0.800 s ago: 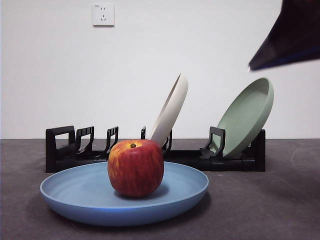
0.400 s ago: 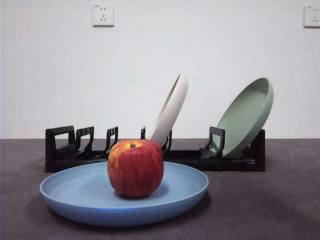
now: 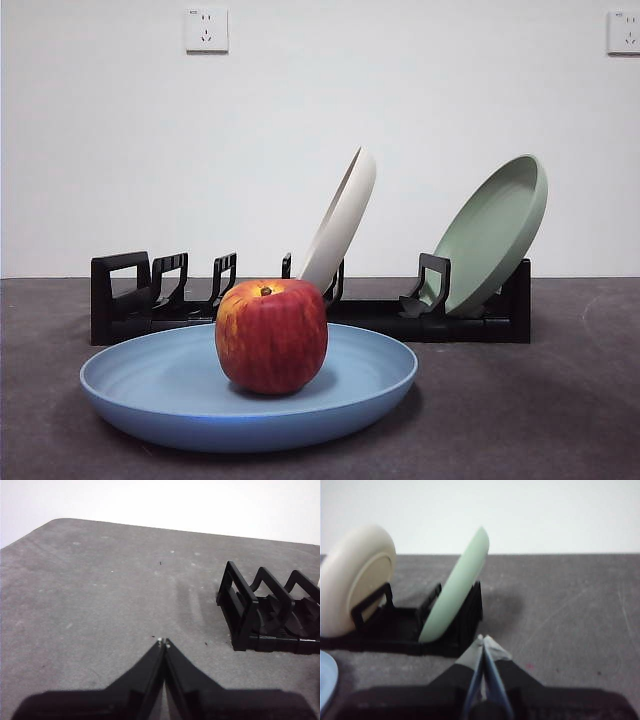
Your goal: Take the blue plate from the plate rack,put the plate on the table,take the apple from the table,put the apple in the plate
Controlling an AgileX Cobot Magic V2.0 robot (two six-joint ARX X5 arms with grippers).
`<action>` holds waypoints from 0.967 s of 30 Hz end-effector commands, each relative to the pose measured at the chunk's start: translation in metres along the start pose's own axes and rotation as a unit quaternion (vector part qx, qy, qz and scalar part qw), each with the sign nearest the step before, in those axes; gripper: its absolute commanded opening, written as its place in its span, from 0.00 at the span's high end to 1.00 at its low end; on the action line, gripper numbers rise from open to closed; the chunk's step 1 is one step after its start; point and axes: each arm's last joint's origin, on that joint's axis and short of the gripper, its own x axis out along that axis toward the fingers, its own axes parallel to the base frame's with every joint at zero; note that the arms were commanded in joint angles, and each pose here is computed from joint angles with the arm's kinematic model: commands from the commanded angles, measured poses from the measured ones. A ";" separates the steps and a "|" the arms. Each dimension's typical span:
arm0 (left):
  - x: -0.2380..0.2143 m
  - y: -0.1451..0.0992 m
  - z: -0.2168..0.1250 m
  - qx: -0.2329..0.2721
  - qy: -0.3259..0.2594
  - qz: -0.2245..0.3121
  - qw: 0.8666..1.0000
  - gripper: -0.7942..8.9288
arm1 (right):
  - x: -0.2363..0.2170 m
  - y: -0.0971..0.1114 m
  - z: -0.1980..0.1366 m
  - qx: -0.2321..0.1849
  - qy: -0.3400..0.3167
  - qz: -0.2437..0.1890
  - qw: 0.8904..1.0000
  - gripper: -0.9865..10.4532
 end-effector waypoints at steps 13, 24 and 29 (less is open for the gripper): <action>0.001 0.001 -0.004 -0.004 0.003 0.000 1.000 0.92 | 0.004 -0.001 -0.022 0.037 0.048 -0.005 0.998 0.91; 0.001 0.001 -0.004 -0.004 0.003 0.000 1.000 0.92 | 0.004 -0.001 -0.022 0.037 0.048 -0.005 0.998 0.91; 0.001 0.001 -0.004 -0.004 0.003 0.000 1.000 0.92 | 0.004 -0.001 -0.022 0.037 0.048 -0.005 0.998 0.91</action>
